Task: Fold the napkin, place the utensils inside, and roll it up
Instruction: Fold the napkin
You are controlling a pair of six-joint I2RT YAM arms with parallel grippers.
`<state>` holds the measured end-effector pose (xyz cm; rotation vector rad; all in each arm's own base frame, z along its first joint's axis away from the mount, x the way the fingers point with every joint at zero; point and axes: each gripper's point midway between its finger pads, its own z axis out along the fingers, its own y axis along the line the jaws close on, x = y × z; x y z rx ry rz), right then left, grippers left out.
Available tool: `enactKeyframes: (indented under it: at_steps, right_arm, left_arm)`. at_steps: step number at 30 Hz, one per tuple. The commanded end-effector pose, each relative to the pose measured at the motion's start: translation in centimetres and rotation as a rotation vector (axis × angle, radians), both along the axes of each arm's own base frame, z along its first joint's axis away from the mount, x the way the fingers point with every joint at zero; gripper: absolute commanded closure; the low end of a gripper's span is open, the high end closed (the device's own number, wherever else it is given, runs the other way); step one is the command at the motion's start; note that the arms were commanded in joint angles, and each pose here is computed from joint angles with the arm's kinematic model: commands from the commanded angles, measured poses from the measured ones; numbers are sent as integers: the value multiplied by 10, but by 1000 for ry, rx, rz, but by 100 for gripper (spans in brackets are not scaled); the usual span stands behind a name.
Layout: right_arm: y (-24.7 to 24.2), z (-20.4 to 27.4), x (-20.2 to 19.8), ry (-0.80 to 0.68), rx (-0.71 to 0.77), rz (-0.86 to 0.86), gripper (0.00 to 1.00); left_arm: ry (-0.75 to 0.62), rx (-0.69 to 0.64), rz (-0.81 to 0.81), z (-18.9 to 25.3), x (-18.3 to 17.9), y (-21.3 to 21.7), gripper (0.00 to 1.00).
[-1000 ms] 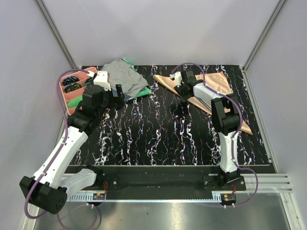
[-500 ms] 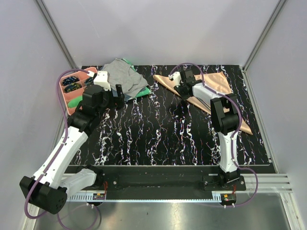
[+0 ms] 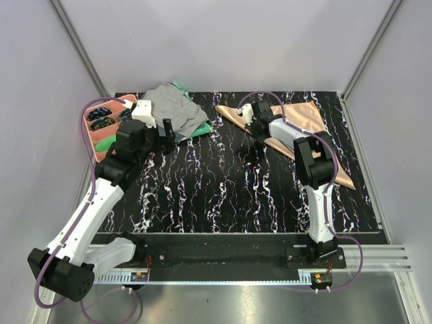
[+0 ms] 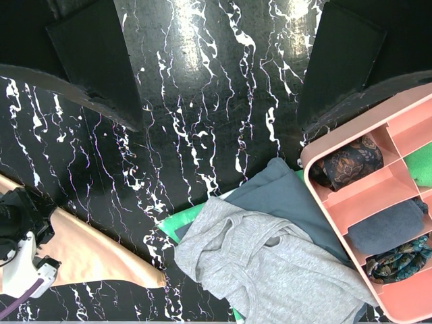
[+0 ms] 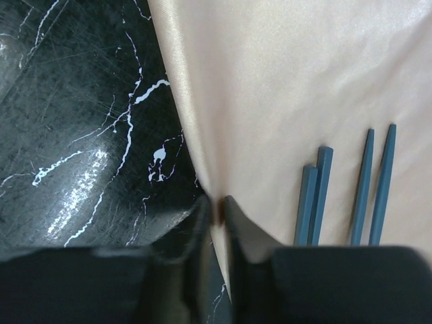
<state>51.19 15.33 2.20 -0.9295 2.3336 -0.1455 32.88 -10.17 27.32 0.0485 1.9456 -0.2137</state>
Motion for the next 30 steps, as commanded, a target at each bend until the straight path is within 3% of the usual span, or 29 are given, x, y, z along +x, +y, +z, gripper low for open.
enactKeyframes:
  at_steps: [1,3,12,30]
  right_arm:
    - [0,-14,-3,20,-27,5,89]
    - [1,-14,-6,28,-17,9,100]
    - [3,-7,-45,64,-1,-9,100]
    - [30,-16,-183,270,39,-40,100]
  left_arm:
    - [-68,-41,-12,21,4,-4,1]
    - [-71,-44,-13,22,4,-4,1]
    - [-85,-60,-25,28,0,-6,1]
    - [-108,-100,-54,37,-5,-12,1]
